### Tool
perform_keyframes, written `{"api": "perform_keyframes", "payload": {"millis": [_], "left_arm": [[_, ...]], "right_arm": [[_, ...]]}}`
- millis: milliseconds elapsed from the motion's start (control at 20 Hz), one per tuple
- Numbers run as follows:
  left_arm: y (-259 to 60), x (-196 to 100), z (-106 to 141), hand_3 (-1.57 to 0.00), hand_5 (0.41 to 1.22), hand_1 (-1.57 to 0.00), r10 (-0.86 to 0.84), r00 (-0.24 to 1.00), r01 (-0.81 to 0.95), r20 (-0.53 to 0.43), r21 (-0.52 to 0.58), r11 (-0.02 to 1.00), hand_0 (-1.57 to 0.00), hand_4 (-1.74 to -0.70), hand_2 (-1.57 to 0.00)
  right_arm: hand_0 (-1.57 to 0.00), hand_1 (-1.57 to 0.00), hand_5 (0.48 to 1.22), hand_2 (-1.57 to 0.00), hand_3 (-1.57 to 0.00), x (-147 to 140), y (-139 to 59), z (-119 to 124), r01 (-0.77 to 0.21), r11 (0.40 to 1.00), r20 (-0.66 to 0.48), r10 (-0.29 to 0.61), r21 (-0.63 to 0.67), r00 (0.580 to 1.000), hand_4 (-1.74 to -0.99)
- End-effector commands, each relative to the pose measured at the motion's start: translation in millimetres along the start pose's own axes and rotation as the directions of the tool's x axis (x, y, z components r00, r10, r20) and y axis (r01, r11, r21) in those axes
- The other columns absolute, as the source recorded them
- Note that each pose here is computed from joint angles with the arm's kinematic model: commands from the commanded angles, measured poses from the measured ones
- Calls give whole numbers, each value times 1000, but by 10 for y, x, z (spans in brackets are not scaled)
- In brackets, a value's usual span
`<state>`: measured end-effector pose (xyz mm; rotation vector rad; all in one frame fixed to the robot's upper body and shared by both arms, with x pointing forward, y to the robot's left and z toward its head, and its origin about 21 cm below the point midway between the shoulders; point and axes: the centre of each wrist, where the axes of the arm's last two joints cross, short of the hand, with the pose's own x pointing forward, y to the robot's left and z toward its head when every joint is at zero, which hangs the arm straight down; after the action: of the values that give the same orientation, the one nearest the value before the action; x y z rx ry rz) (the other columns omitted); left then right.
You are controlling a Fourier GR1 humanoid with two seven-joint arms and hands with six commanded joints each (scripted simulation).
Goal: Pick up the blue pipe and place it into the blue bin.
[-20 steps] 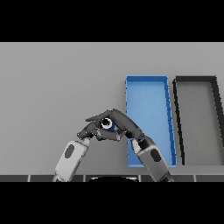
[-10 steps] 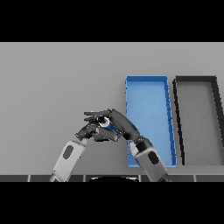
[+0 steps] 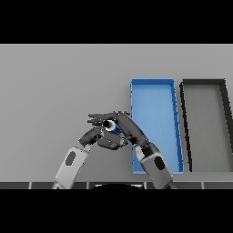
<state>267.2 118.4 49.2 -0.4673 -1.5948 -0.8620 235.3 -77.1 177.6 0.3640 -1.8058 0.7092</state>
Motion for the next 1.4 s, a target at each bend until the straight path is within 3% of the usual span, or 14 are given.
{"api": "perform_keyframes", "payload": {"millis": [0, 200, 400, 500, 600, 750, 900, 1050, 1200, 1350], "left_arm": [[-3, -11, 17, -32, 495, -37, -5, 1000, 5, 3, 0, 1000, -40, -938, -35], [-10, -51, 32, -12, 470, -14, -3, 1000, 3, -26, 1, 1000, -16, -913, -14], [8, -17, -8, -5, 445, -5, -9, 999, 9, -35, -2, 1000, -6, -906, -5], [-16, -21, 2, -3, 437, -3, 5, 999, -5, -33, -9, 1000, -3, -906, -3], [34, -35, 56, -1, 433, -2, 1, 999, -1, -48, -1, 1000, -2, -905, -2], [38, -24, 62, 0, 428, 0, -16, 998, 16, -55, -1, 1000, 0, -892, 0], [1, -10, 64, 0, 415, 0, -9, 999, 9, -50, 1, 1000, 0, -890, 0], [63, -31, 95, 1, 412, 1, -35, 999, 35, -39, 8, 999, 1, -877, 1], [44, -1, 70, 1, 418, 1, -38, 998, 38, -43, 2, 999, 1, -869, 1], [35, -69, 94, 1, 420, 1, -34, 998, 34, -47, -1, 999, 1, -866, 1]], "right_arm": [[-1571, -1571, 1220, -1571, -1570, 2, -5, 6, 34, 999, 12, -34, 2, 999, -1741], [-1571, -1571, 1221, -1571, -1571, 223, -92, 0, 160, 987, 60, -159, -16, 986, -1741], [-1571, -1571, 1221, -1571, -1571, 471, -407, -147, 182, 983, 109, -180, -9, 978, -1741], [-1571, -1571, 1221, -1571, -1571, 697, -622, -187, 185, 983, 176, -180, -10, 968, -1741], [-1571, -1571, 1221, -1571, -1571, 940, -902, -133, 157, 980, 247, -122, -126, 961, -1741], [-1571, -1571, 1221, -1571, -1571, 1069, -1222, -118, 112, 951, 220, -48, -287, 974, -1741], [-1571, -1571, 1221, -1571, -1571, 1022, -1570, 0, 108, 906, 158, -46, -409, 986, -1741], [-1571, -1571, 1221, -1571, -1571, 814, -1778, 281, 67, 863, 65, -40, -500, 997, -1741], [-1571, -1571, 1221, -1571, -1571, 543, -1841, 553, 87, 820, -11, -114, -566, 993, -1741], [-1571, -1571, 1221, -1571, -1571, 286, -1764, 778, 98, 787, -82, -186, -610, 979, -1741]]}}
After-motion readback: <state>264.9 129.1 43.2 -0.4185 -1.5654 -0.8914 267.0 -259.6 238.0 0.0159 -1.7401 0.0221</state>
